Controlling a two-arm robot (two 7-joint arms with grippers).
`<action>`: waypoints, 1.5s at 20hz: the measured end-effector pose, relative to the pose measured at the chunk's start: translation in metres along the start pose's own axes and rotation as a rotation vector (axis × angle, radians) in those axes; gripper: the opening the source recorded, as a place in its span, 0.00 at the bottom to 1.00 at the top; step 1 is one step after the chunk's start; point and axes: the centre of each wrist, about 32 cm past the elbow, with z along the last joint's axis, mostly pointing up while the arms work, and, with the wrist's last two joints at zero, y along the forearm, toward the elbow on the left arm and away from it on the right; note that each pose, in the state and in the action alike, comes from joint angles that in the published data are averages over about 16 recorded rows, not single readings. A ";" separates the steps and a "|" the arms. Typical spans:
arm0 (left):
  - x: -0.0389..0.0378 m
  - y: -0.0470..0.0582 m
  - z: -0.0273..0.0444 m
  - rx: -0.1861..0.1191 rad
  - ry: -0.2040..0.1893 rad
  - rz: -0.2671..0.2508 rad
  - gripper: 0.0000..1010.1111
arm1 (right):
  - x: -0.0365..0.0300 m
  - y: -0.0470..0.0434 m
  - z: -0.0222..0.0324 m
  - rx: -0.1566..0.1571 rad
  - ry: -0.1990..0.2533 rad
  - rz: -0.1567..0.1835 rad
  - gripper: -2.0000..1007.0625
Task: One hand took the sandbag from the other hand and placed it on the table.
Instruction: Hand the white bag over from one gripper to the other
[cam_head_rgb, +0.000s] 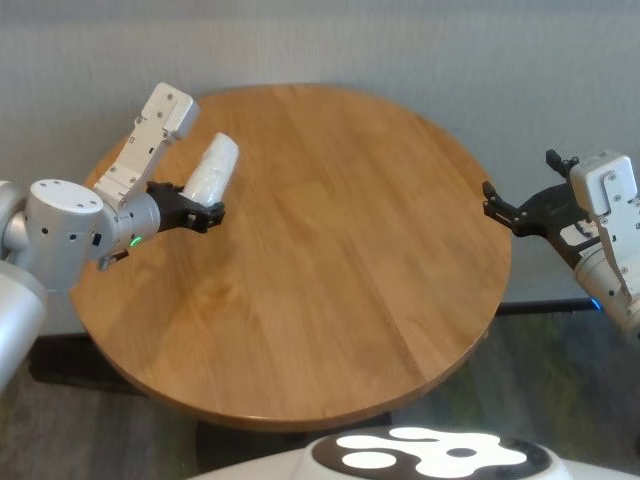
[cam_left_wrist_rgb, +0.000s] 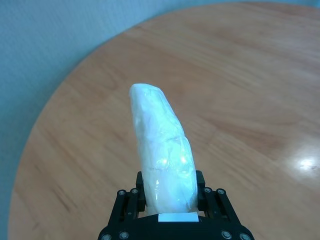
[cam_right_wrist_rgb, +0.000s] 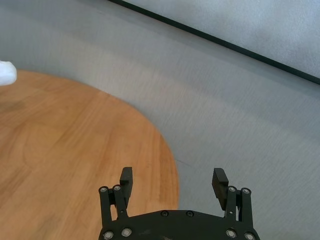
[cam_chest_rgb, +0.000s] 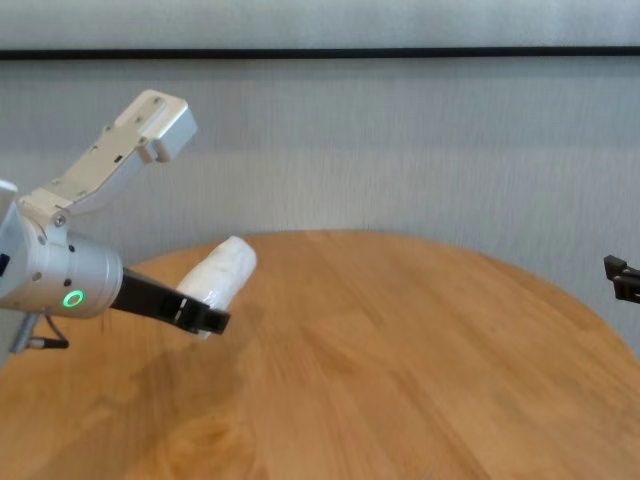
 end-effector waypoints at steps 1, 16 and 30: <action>0.0002 0.001 0.0010 -0.012 -0.008 -0.007 0.57 | 0.0000 0.0000 0.0000 0.000 0.000 0.000 0.99; -0.0043 0.011 0.0265 -0.214 -0.141 -0.160 0.57 | 0.0000 0.0000 0.0000 0.000 0.000 0.000 0.99; -0.0083 0.016 0.0303 -0.432 -0.203 -0.331 0.57 | 0.0000 0.0000 0.0000 0.000 0.000 0.000 0.99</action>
